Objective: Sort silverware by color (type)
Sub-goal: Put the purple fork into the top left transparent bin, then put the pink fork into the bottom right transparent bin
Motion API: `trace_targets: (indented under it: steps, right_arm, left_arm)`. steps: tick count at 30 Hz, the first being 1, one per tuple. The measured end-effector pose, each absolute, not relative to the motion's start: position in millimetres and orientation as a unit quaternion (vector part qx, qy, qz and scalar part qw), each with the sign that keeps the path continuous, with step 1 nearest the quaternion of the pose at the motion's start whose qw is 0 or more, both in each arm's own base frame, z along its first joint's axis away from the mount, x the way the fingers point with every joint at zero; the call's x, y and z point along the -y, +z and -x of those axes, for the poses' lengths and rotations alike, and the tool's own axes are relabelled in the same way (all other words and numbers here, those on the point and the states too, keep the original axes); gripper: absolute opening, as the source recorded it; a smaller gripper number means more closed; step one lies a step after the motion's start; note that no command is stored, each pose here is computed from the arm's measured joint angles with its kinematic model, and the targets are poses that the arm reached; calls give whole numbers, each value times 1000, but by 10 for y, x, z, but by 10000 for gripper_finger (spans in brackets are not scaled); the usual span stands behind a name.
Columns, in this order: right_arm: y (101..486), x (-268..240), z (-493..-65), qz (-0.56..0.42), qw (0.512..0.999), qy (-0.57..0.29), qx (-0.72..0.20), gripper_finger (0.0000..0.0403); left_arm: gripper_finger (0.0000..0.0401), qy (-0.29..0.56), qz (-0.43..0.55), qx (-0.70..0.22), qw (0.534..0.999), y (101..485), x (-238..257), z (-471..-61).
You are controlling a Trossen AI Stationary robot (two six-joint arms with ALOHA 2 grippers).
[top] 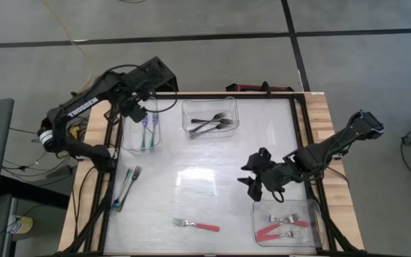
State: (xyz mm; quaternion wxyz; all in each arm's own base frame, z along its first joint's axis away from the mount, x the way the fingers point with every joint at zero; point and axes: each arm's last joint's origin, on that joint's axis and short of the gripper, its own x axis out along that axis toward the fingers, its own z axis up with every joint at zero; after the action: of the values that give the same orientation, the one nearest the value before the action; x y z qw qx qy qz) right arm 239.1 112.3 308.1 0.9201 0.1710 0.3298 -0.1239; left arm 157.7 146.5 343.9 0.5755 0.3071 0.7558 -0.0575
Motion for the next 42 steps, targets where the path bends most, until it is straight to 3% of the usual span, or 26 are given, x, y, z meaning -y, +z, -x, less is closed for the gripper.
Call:
trace_targets:
  steps: [6, 19, 25, 29, 37, 42]
  right_arm:
    - [3079, -1189, -2360, -166, 922, -112, -333, 238]
    - [3071, -1359, -2256, -165, 921, -85, -342, 238]
    - [3042, -1431, -2173, -184, 911, -89, -358, 238]
    - [3030, -1457, -2137, -186, 908, -91, -364, 238]
    - [3027, -1451, -2137, -188, 907, -94, -365, 238]
    - [3027, -1452, -2137, -189, 907, -95, -365, 238]
  left_arm:
    - [0, -42, -281, -787, 548, 3316, -1575, -1669]
    - [0, -137, -278, -838, 449, 2829, -1655, -2117]
    - [0, -165, -266, -838, 447, 2716, -1695, -2182]
    - [6, -144, -241, -829, 484, 2694, -1718, -2201]
    - [85, -109, -226, -828, 502, 2688, -1735, -2217]
    - [152, -63, -262, -838, 474, 2699, -1784, -2237]
